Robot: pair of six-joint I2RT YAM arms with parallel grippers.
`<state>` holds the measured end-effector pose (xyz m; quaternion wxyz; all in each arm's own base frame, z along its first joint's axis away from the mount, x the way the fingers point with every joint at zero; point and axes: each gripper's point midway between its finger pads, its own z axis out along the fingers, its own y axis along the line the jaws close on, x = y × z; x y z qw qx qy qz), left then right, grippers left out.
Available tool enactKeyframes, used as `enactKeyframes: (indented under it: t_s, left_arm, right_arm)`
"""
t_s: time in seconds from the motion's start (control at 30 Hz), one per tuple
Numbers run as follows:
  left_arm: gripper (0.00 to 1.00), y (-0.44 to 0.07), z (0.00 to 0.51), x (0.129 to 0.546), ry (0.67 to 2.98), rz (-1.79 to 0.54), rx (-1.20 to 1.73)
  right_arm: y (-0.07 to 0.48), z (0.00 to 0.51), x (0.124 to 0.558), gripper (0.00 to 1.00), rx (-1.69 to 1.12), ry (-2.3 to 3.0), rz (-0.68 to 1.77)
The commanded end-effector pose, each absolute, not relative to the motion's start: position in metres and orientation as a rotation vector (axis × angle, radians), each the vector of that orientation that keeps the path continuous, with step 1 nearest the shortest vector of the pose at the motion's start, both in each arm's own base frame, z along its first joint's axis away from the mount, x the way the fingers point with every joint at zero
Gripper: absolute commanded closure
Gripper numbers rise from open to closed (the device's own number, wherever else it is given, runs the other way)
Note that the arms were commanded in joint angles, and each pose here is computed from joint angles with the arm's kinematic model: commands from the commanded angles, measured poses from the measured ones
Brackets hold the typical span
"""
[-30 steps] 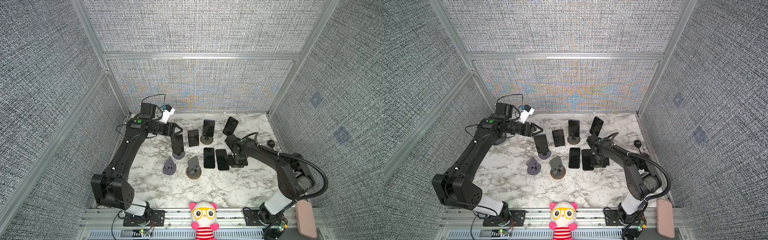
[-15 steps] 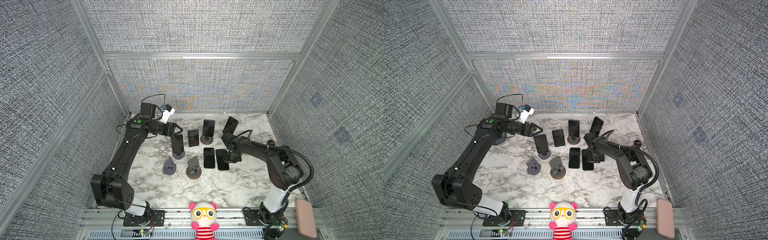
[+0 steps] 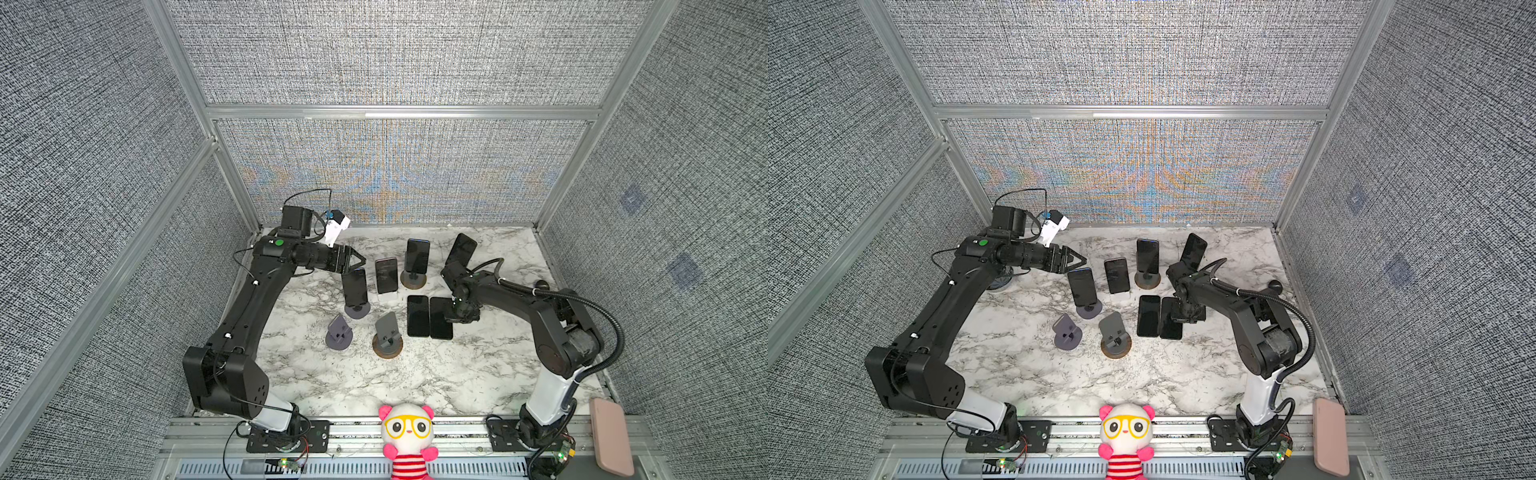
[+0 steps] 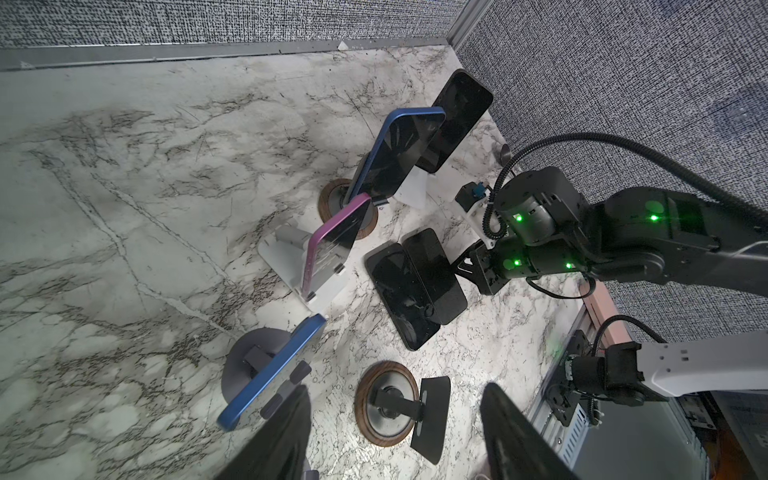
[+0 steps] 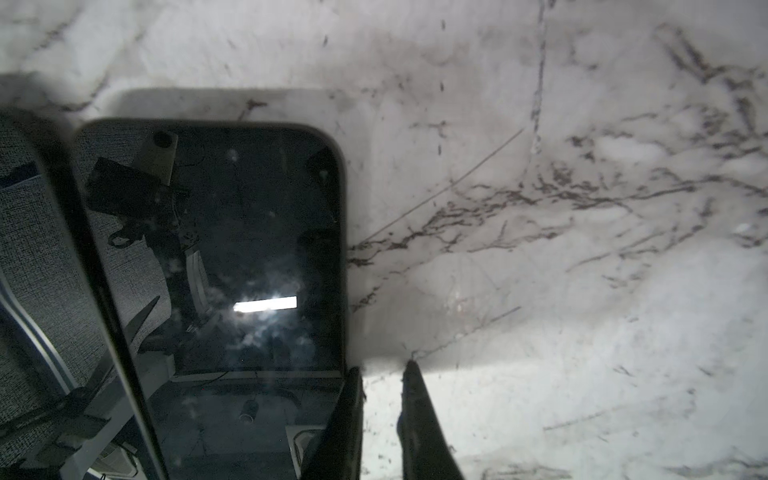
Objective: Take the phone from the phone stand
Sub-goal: 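Lay the phone flat against the first phone and open the right gripper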
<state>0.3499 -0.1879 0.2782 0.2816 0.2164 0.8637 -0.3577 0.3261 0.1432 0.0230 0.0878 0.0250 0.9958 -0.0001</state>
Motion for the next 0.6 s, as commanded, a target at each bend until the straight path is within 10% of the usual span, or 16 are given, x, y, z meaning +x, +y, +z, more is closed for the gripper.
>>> enactKeyframes:
  t_s: [0.0, 0.33, 0.57]
  left_arm:
    - [0.33, -0.188, 0.282, 0.348, 2.305, -0.968, 0.591]
    - [0.33, -0.188, 0.283, 0.348, 2.301, -0.962, 0.592]
    - [0.32, -0.187, 0.282, 0.348, 2.302, -0.958, 0.592]
  right_arm:
    - [0.148, 0.026, 0.331, 0.84, 0.056, 2.949, 0.025]
    - [0.144, 0.034, 0.335, 0.77, 0.045, 2.934, -0.014]
    - [0.137, 0.042, 0.326, 0.53, 0.054, 2.923, -0.028]
